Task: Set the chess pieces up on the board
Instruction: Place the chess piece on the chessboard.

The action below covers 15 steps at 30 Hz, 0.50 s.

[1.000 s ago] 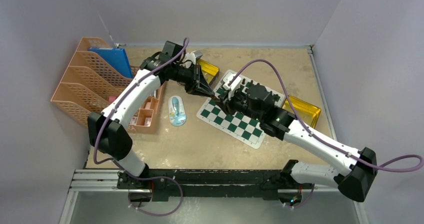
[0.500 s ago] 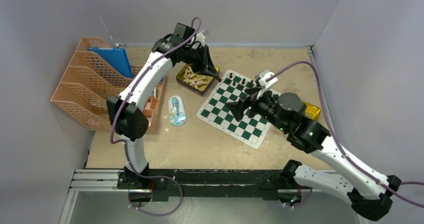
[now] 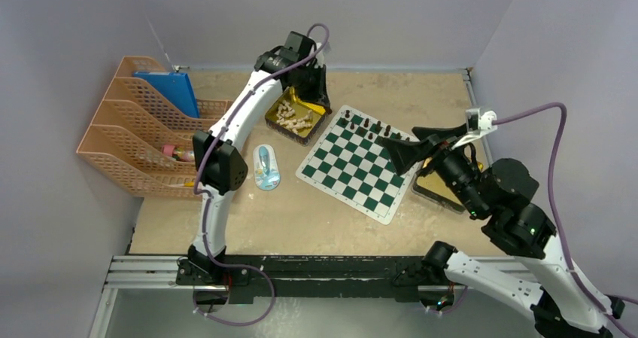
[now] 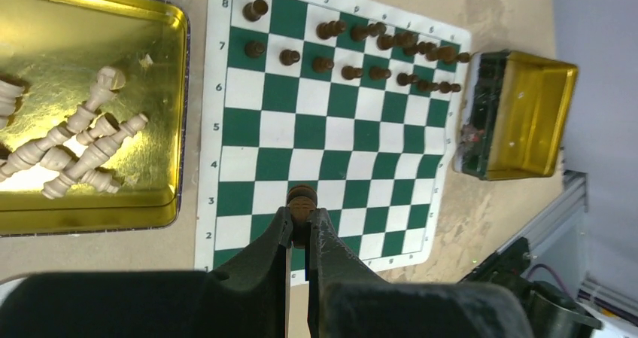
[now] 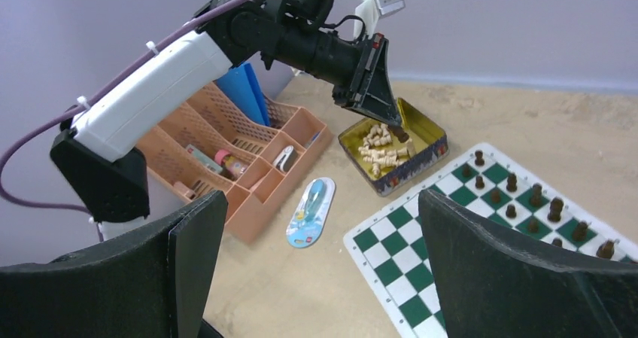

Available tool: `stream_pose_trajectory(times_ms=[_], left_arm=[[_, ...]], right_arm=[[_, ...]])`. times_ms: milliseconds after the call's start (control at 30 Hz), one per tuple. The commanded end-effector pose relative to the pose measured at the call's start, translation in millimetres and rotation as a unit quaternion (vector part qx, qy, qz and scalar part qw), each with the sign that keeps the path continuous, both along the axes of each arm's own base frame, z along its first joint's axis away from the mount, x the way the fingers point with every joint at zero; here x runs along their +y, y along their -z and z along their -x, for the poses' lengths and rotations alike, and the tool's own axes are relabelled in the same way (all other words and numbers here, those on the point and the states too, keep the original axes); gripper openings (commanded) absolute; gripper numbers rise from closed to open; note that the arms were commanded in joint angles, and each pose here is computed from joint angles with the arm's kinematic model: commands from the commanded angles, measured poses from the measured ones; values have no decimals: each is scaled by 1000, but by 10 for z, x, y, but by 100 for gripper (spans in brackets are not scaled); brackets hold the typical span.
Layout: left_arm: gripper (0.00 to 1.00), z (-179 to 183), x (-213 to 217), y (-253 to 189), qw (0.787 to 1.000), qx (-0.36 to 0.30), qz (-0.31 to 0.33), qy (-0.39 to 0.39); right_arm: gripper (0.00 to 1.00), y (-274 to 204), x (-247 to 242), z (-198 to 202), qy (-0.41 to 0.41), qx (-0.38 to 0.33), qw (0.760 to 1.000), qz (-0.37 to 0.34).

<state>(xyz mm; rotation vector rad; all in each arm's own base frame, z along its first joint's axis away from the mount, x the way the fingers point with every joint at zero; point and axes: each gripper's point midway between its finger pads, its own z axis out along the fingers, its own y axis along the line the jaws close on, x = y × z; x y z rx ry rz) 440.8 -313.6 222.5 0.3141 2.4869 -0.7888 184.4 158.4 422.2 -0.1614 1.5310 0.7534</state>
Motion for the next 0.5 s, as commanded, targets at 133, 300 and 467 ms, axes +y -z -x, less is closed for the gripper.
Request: stream_pose_trajectory(times_ms=[133, 300, 467], left_arm=[[0, 409, -65, 368, 996, -10, -85, 22], [0, 466, -177, 656, 992, -21, -123, 27], [0, 481, -231, 885, 989, -24, -140, 28]], right_arm=[[99, 391, 88, -203, 63, 152, 986, -22], [99, 583, 187, -205, 64, 212, 975, -10], [99, 691, 207, -173, 59, 229, 972, -4]])
